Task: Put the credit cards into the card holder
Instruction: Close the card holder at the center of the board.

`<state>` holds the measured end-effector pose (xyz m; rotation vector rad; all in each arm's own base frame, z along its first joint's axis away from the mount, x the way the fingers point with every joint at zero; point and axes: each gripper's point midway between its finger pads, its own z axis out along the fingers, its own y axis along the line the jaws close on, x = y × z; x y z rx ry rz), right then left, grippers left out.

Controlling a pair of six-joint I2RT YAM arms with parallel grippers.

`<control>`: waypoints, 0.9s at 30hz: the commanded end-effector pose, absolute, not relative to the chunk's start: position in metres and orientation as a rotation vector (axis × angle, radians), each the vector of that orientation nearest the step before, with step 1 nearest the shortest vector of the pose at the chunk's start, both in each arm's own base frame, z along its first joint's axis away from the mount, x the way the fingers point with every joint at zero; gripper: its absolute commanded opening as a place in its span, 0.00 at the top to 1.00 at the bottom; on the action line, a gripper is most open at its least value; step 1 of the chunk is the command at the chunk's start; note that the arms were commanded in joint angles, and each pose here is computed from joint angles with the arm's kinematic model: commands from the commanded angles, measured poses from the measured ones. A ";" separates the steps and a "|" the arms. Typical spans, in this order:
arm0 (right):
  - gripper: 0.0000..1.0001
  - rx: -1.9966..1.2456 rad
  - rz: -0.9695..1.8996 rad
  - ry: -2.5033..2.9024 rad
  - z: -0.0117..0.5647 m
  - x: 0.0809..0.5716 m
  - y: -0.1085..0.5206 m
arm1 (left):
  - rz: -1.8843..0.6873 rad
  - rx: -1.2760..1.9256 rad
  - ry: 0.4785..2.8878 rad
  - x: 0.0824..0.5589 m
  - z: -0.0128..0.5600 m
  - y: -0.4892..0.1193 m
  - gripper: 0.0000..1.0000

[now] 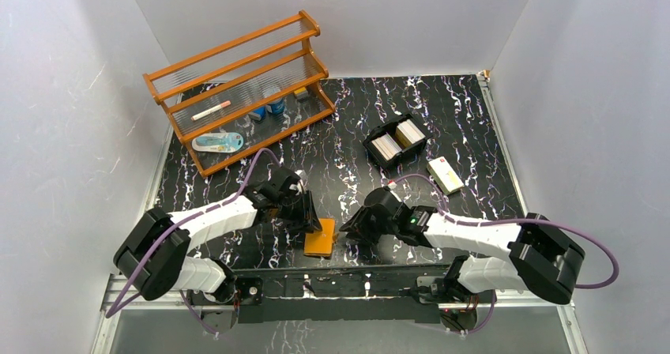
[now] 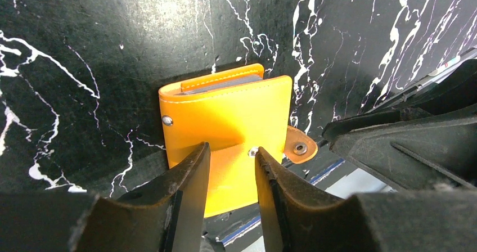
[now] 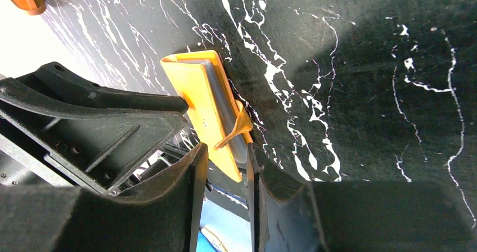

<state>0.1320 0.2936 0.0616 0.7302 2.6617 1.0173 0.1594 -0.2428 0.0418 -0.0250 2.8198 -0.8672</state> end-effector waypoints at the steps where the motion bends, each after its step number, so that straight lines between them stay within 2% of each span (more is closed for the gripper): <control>1: 0.61 0.733 1.109 2.634 0.080 0.137 0.313 | -0.833 -0.027 2.839 0.156 0.030 -0.239 0.66; 7: 0.61 0.721 1.114 2.642 0.076 0.138 0.317 | -0.803 -0.029 2.848 0.155 0.022 -0.235 0.67; 12: 0.70 0.633 1.111 2.638 0.073 0.139 0.320 | -0.742 -0.036 2.847 0.156 0.018 -0.228 0.67; 19: 0.74 0.484 1.079 2.669 0.071 0.139 0.326 | -0.657 -0.040 2.858 0.155 0.010 -0.218 0.68; 25: 0.97 0.385 1.071 2.701 0.069 0.133 0.330 | -0.633 -0.042 2.859 0.155 0.007 -0.215 0.69; 27: 1.00 0.328 1.052 2.706 0.069 0.131 0.330 | -0.623 -0.044 2.860 0.155 0.005 -0.213 0.69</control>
